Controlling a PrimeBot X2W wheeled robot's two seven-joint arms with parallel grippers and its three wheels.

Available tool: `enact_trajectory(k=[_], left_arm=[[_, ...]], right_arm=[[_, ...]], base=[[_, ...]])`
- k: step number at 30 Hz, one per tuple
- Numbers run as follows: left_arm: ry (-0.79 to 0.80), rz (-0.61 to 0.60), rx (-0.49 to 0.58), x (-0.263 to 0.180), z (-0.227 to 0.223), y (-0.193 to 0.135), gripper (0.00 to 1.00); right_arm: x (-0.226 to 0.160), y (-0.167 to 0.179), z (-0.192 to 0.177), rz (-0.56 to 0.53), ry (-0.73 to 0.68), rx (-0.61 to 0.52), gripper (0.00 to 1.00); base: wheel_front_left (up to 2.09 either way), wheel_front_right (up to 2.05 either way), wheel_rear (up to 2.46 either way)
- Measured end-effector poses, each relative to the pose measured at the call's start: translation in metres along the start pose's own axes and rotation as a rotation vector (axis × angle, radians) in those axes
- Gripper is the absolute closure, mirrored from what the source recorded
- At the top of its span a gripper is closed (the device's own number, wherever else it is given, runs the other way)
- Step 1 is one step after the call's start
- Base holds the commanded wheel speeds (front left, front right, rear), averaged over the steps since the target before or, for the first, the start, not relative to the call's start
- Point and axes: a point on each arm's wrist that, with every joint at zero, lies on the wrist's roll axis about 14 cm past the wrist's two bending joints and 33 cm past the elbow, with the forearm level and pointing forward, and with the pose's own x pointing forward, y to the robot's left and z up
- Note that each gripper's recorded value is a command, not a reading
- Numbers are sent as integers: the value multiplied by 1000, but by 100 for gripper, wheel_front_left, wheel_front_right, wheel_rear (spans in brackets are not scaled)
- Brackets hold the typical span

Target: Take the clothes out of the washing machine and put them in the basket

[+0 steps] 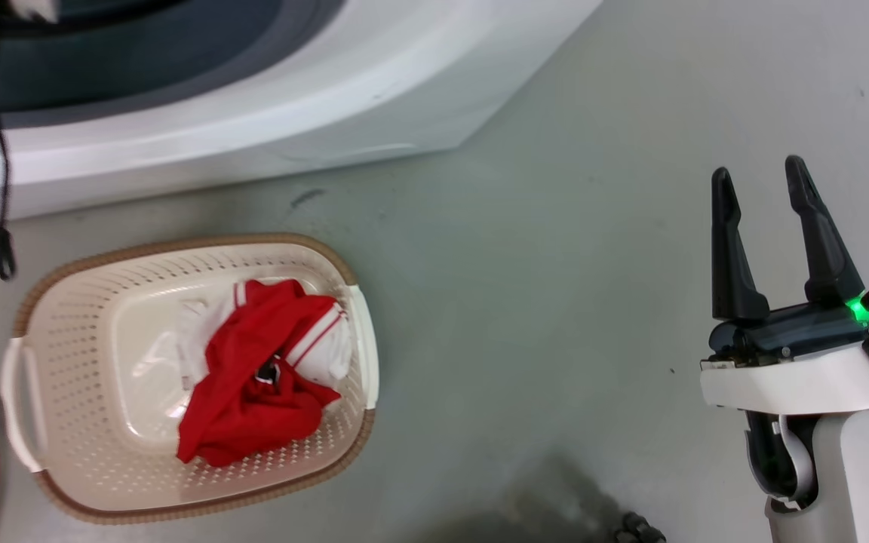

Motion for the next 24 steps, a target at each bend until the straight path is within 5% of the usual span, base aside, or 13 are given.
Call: enact_trajectory(k=[15,24], left_arm=[[413,29,34,81,-61,25,0],[555,0,38,97,-111,10,0]], right_arm=[[2,-34,-38,-97,97,0,0],[-4,-47,-53,-138,146,-7,0]], base=[[0,0,0],[0,0,0]])
